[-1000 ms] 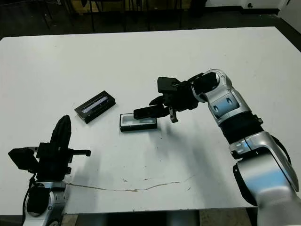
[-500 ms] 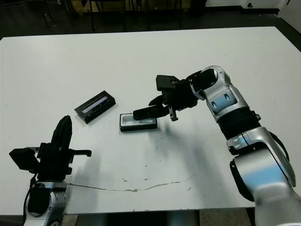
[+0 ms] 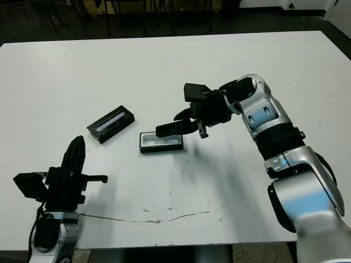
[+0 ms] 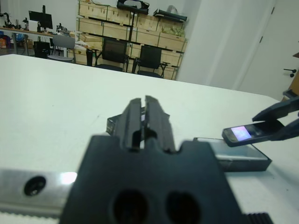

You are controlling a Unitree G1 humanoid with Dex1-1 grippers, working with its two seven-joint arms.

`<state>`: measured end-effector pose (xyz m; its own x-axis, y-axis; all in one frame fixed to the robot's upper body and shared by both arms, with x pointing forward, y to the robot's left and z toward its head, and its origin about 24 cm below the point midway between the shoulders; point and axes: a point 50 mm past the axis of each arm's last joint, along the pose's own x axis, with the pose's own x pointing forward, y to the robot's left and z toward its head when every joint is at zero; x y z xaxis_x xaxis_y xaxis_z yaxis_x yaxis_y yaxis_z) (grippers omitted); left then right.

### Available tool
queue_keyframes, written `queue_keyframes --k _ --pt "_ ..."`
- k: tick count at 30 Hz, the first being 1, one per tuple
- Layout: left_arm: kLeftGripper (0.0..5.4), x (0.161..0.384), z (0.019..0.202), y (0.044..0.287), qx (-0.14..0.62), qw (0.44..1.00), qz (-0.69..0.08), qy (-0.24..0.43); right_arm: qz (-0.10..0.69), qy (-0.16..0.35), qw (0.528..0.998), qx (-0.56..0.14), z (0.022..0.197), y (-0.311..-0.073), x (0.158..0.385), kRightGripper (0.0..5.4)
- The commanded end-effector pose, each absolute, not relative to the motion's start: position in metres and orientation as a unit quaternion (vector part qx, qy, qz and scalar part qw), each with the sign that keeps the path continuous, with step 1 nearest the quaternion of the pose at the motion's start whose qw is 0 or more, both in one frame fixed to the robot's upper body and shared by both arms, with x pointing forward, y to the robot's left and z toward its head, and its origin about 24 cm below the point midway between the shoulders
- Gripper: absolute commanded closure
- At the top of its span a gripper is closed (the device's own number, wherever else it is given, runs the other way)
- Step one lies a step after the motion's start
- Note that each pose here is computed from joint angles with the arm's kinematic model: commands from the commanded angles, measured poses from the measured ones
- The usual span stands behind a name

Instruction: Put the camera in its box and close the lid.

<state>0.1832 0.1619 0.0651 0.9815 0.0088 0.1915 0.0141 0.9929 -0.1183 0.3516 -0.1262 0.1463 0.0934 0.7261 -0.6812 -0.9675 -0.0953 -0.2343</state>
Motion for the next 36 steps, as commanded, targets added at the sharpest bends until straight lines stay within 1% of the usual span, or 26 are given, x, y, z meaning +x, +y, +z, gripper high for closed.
queue_keyframes --k 1,5,11,16,23,25,29,36 --pt "5.4 0.172 0.053 0.165 -0.058 0.997 0.013 -0.059 0.649 0.186 0.651 -0.348 0.148 -0.127 0.354 4.8" --pt "5.4 0.172 0.053 0.165 -0.059 0.996 0.013 -0.062 0.657 0.183 0.647 -0.341 0.147 -0.127 0.354 4.8" --pt "5.4 0.172 0.052 0.165 -0.06 0.996 0.012 -0.058 0.666 0.197 0.642 -0.323 0.143 -0.126 0.354 4.8" --pt "5.4 0.172 0.052 0.164 -0.059 0.996 0.012 -0.059 0.677 0.219 0.637 -0.297 0.137 -0.126 0.356 4.8" --pt "5.4 0.172 0.052 0.164 -0.068 0.996 0.01 -0.059 0.674 0.22 0.633 -0.311 0.13 -0.126 0.357 4.8" --pt "5.4 0.172 0.053 0.164 -0.064 0.996 0.011 -0.059 0.673 0.226 0.634 -0.307 0.128 -0.126 0.357 4.8" --pt "5.4 0.172 0.053 0.164 -0.058 0.996 0.011 -0.062 0.671 0.223 0.636 -0.309 0.124 -0.126 0.357 4.8" --pt "5.4 0.171 0.052 0.164 -0.059 0.996 0.011 -0.059 0.673 0.226 0.63 -0.314 0.122 -0.12 0.358 4.8"
